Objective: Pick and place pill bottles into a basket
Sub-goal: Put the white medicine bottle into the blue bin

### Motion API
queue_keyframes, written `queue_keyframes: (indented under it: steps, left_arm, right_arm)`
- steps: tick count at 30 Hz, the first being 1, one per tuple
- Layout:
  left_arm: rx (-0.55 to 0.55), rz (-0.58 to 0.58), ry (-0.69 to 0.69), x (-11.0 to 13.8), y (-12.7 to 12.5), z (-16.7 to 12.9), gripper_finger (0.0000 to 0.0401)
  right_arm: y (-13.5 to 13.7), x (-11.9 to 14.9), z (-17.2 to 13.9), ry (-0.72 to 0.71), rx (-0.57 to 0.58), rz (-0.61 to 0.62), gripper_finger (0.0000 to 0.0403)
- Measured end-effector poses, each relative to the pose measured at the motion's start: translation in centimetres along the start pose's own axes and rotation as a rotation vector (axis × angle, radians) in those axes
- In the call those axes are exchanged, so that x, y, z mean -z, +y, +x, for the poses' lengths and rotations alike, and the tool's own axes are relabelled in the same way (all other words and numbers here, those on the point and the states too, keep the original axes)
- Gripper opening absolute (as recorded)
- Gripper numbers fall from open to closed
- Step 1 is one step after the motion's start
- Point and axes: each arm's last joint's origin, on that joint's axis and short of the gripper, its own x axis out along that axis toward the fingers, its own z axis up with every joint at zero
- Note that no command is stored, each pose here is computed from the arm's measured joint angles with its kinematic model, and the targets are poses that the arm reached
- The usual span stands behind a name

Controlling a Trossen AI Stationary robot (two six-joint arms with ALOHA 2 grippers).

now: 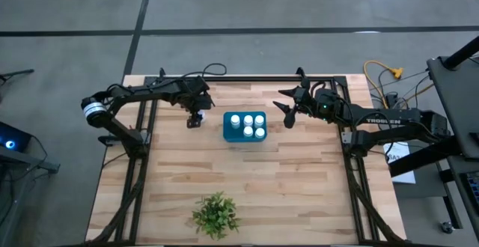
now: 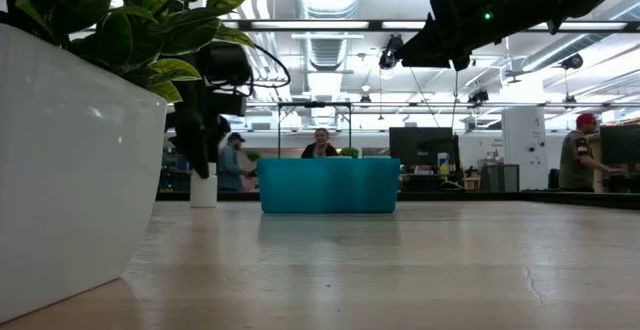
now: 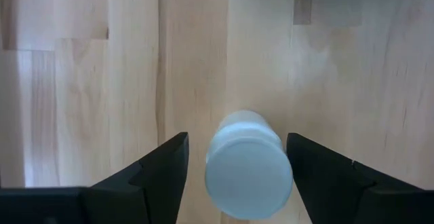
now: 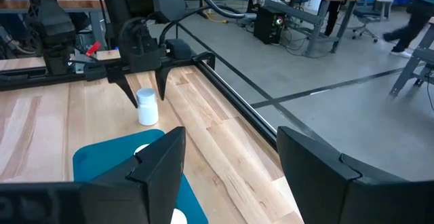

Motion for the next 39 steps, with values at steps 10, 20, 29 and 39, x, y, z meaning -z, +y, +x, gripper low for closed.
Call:
queue_keyframes:
  steps: [10,20,29,39]
  left_arm:
    - [-0.027,0.001,0.028,0.2,0.0,0.0,0.0156]
    - [-0.008,0.001,0.065,0.3,-0.1,-0.2,0.0143]
    - [0.025,0.016,0.090,-0.5,-1.0,-1.0,0.0143]
    - [0.050,0.091,0.053,-3.0,-3.1,-2.7,0.0143]
  right_arm:
    - [0.0,0.0,0.0,0.000,0.000,0.000,0.0224]
    - [0.0,0.0,0.0,-0.001,0.000,0.000,0.0224]
    - [0.0,0.0,0.0,-0.003,0.000,-0.007,0.0224]
    - [0.0,0.0,0.0,-0.003,0.000,-0.008,0.0224]
